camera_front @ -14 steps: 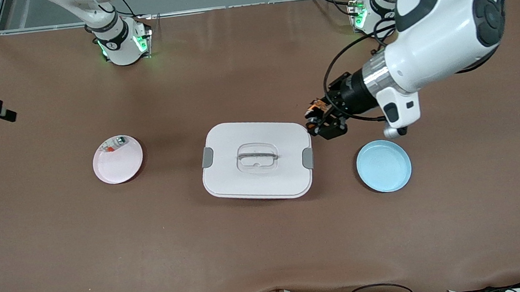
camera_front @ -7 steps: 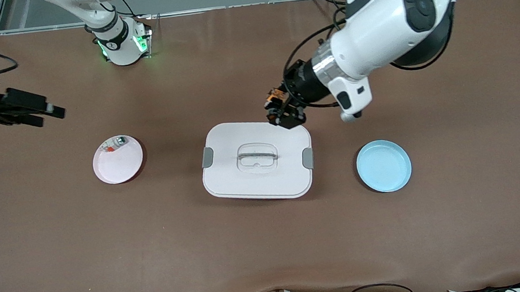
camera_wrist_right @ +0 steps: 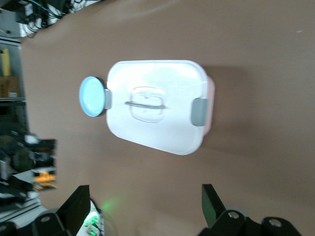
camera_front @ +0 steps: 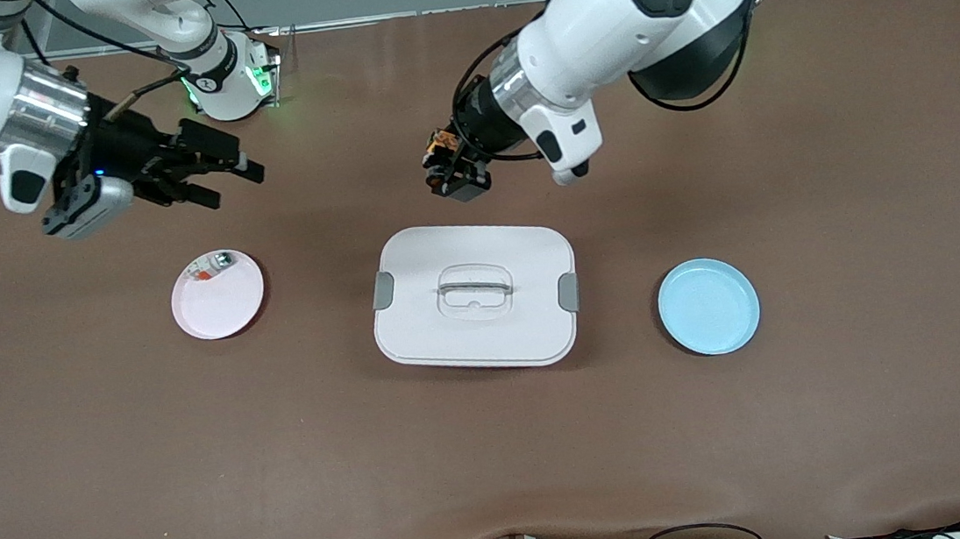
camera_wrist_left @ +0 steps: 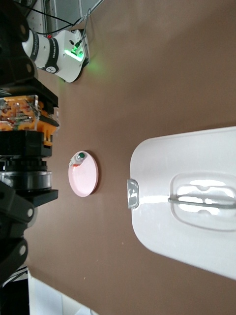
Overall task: Transfer orange switch to right arm and place
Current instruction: 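Carry the switch over the box while the right gripper reaches toward it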
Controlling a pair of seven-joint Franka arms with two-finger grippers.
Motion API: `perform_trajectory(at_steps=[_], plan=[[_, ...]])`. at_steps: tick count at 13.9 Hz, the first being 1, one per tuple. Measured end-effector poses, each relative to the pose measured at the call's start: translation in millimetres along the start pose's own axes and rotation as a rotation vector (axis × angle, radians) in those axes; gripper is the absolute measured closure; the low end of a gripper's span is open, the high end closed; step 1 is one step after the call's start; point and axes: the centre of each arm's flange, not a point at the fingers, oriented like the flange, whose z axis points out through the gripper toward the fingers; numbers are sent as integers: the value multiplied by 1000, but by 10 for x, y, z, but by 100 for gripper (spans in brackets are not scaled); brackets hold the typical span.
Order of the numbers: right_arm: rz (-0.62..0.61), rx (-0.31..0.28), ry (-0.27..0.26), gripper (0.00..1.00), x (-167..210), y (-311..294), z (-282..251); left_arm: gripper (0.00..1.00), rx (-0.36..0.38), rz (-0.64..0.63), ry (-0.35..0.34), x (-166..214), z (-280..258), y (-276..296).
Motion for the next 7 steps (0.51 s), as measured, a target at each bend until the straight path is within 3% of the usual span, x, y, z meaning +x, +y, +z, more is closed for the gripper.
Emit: perform_trajectory(at_steps=[7], plan=[[46,140,50,0,-187,-461,618,28,-9,-1,28,-203,359,-140]])
